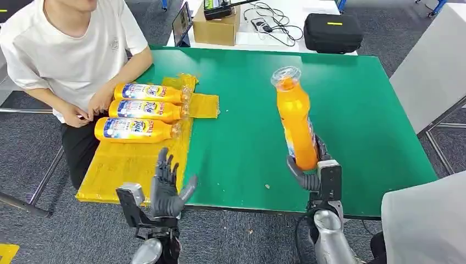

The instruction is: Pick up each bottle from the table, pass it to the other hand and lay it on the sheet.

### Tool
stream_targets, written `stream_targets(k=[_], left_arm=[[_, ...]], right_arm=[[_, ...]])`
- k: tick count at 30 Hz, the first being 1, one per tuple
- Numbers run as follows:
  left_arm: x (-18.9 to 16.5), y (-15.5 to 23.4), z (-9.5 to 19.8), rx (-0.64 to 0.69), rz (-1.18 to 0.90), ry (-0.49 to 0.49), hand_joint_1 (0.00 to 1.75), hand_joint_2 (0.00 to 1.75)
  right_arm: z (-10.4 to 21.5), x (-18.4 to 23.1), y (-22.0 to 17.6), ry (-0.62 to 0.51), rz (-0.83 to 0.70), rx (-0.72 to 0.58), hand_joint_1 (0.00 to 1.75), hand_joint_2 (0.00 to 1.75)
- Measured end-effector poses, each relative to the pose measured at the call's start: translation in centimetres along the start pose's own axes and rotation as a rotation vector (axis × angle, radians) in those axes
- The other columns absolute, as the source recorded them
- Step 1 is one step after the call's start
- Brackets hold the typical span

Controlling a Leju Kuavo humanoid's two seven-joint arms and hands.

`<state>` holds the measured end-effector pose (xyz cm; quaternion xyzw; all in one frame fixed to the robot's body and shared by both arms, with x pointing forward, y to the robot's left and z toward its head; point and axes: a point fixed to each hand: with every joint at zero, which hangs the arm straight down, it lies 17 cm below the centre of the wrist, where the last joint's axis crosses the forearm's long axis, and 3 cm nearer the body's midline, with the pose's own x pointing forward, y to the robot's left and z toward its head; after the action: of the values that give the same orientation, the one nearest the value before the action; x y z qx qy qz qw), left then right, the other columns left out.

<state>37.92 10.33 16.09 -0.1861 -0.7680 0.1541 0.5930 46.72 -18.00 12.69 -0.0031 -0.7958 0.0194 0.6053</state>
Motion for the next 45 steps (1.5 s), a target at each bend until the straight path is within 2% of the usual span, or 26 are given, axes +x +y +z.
stream_targets(k=[4, 7, 11, 22, 32, 37, 45], left_arm=[[-0.7, -4.6, 2.0, -0.212, 0.002, -0.023, 0.00, 1.75], [-1.3, -5.8, 2.8, -0.263, 0.011, -0.004, 0.00, 1.75], [-1.9, -6.3, 3.3, -0.293, 0.029, 0.023, 0.00, 1.75], [-1.8, -6.6, 3.4, -0.306, 0.073, 0.045, 0.00, 1.75], [-1.8, -6.5, 3.4, -0.301, 0.078, 0.048, 0.00, 1.75], [-1.9, -6.1, 3.0, -0.276, 0.126, 0.077, 0.00, 1.75], [-1.1, -5.1, 2.3, -0.220, 0.079, 0.015, 0.00, 1.75]], right_arm=[[1.9, -0.1, 6.0, -0.020, 0.095, 0.249, 1.75, 1.75], [3.7, 0.0, 9.6, -0.054, 0.150, 0.369, 1.75, 1.75], [5.7, -0.5, 12.4, -0.058, 0.180, 0.456, 1.75, 1.75], [9.0, -1.1, 16.2, -0.065, 0.213, 0.592, 1.75, 1.75], [9.9, -1.4, 17.1, -0.061, 0.215, 0.624, 1.75, 1.75], [11.4, -1.6, 18.7, -0.062, 0.216, 0.694, 1.75, 1.75], [13.8, -1.5, 21.6, -0.070, 0.208, 0.819, 1.75, 1.75]])
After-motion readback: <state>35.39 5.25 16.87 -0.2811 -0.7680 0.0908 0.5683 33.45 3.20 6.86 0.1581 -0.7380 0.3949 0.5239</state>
